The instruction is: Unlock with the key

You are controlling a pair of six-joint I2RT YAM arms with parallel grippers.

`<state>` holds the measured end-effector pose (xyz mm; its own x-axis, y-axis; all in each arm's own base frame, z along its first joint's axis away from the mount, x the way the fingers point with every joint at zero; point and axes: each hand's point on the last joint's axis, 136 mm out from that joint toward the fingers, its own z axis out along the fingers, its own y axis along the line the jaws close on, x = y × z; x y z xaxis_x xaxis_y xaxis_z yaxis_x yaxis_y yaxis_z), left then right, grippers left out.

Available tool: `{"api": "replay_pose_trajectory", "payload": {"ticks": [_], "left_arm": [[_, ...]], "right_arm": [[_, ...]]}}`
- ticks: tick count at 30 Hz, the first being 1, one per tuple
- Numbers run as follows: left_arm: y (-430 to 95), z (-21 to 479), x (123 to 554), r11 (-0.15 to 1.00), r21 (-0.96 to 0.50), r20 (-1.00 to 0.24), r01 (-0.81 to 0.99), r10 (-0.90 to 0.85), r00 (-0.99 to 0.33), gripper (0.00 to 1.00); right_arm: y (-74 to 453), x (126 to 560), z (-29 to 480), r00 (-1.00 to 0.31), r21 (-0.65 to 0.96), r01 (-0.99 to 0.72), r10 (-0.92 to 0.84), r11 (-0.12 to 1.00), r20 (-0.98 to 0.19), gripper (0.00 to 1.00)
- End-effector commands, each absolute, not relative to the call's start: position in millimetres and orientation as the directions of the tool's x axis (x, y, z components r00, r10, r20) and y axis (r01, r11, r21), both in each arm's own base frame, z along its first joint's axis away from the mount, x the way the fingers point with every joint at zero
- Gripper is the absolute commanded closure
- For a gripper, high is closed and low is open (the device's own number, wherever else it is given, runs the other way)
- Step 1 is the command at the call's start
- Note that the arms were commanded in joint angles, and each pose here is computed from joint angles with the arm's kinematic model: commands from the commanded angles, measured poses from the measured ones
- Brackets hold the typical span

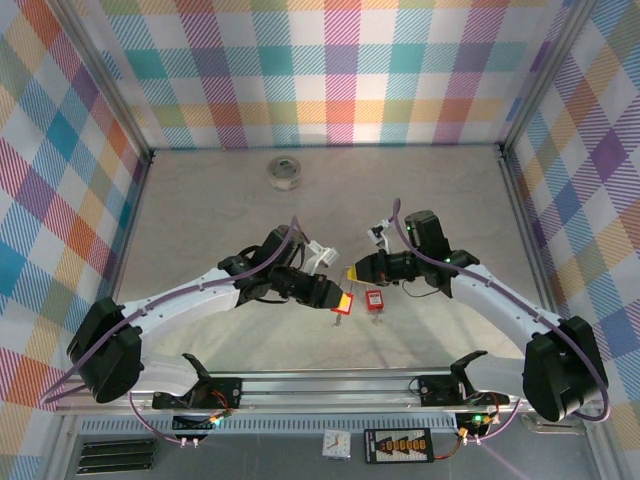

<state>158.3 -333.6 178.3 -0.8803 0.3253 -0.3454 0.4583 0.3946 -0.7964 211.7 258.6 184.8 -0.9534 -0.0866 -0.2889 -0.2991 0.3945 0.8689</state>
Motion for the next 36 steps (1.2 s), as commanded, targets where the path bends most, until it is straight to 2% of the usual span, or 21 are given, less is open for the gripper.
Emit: {"api": "replay_pose_trajectory", "payload": {"ticks": [1, 3, 5, 7, 12, 16, 21, 24, 30, 36], "left_arm": [[-324, 159, 134, 0.443, -0.797, -0.232, 0.410, 0.401, -0.886, 1.00], [-322, 162, 140, 0.462, -0.784, -0.237, 0.414, 0.393, -0.888, 1.00], [-320, 163, 144, 0.483, -0.770, -0.241, 0.418, 0.387, -0.890, 1.00], [-316, 161, 149, 0.505, -0.753, -0.242, 0.422, 0.383, -0.891, 1.00], [-306, 155, 155, 0.556, -0.707, -0.241, 0.437, 0.392, -0.888, 1.00], [-281, 137, 168, 0.690, -0.579, -0.216, 0.433, 0.383, -0.898, 1.00], [-230, 113, 191, 0.875, -0.285, -0.183, 0.392, 0.352, -0.918, 1.00], [-198, 111, 206, 0.928, -0.084, -0.183, 0.364, 0.344, -0.921, 1.00], [-147, 115, 224, 0.922, 0.243, -0.150, 0.302, 0.343, -0.927, 1.00], [-127, 110, 235, 0.856, 0.444, -0.109, 0.265, 0.346, -0.932, 1.00]], "right_arm": [[252, 241, 203, -0.916, 0.821, -0.373, -0.030, 0.432, -0.400, 0.66], [240, 245, 190, -0.922, 0.777, -0.336, -0.016, 0.532, -0.387, 0.46], [229, 250, 180, -0.929, 0.740, -0.291, 0.005, 0.607, -0.369, 0.37], [220, 252, 175, -0.937, 0.724, -0.245, 0.035, 0.645, -0.349, 0.33], [213, 253, 170, -0.940, 0.708, -0.211, 0.059, 0.675, -0.336, 0.30], [208, 252, 169, -0.936, 0.688, -0.203, 0.068, 0.696, -0.346, 0.26], [201, 248, 172, -0.927, 0.669, -0.212, 0.070, 0.712, -0.368, 0.22], [200, 243, 176, -0.925, 0.669, -0.221, 0.066, 0.710, -0.375, 0.21], [196, 235, 174, -0.926, 0.669, -0.218, 0.066, 0.710, -0.372, 0.21], [194, 226, 170, -0.929, 0.673, -0.213, 0.066, 0.708, -0.363, 0.21]]}}
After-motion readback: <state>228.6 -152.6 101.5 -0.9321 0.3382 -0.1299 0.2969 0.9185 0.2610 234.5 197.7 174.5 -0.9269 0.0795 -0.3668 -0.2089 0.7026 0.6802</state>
